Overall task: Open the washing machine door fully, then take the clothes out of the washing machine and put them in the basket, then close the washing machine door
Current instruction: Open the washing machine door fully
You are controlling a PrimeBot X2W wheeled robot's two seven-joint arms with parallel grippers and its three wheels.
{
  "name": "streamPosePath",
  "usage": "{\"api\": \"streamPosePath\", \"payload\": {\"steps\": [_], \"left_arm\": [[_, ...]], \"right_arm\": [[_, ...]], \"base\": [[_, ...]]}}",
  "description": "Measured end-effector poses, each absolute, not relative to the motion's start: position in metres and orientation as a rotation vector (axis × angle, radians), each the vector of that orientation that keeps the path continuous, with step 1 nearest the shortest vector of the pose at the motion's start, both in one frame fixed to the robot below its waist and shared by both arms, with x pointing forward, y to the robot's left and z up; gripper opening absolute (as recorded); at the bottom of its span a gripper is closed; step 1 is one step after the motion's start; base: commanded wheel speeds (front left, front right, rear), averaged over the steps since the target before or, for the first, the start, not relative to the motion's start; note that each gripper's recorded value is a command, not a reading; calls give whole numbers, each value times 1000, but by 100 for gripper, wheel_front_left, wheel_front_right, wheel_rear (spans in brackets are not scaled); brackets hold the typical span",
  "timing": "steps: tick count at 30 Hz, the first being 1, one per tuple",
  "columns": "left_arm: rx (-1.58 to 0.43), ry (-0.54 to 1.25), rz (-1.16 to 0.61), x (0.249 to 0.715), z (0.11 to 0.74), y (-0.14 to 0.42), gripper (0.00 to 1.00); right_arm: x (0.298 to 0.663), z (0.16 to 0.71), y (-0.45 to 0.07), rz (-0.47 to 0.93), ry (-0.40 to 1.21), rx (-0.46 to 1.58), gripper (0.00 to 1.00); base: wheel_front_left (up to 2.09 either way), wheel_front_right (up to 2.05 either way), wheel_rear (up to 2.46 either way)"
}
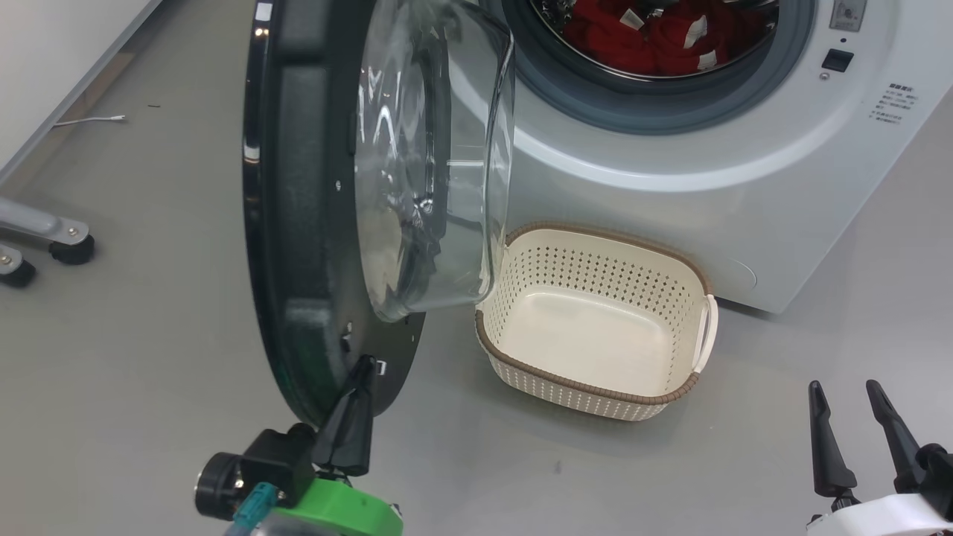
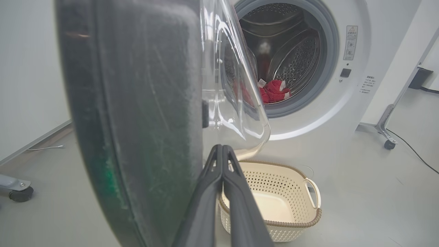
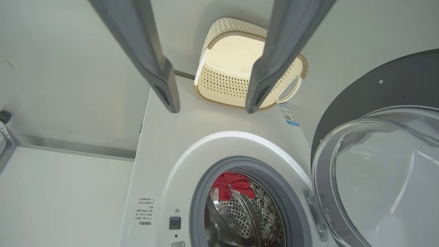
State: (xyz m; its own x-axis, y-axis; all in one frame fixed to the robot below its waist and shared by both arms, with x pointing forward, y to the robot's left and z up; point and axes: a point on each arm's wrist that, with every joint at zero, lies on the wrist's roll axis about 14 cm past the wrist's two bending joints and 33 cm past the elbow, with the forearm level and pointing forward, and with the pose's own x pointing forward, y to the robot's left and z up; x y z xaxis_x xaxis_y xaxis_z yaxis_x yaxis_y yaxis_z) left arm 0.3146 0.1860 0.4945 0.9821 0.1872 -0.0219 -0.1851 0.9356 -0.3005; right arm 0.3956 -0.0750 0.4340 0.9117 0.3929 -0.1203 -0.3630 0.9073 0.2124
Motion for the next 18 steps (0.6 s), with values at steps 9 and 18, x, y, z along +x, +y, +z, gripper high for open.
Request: {"api": "streamPosePath", "payload": {"steps": [9, 18], "left_arm": [[-280, 1, 294, 311, 486, 220, 0], [-263, 16, 419, 306, 475, 262, 0]], "right_arm": [[396, 432, -77, 384, 166, 196, 100], [393, 429, -88, 353, 173, 196, 100]], "base": [[0, 0, 0], [0, 0, 0]]}}
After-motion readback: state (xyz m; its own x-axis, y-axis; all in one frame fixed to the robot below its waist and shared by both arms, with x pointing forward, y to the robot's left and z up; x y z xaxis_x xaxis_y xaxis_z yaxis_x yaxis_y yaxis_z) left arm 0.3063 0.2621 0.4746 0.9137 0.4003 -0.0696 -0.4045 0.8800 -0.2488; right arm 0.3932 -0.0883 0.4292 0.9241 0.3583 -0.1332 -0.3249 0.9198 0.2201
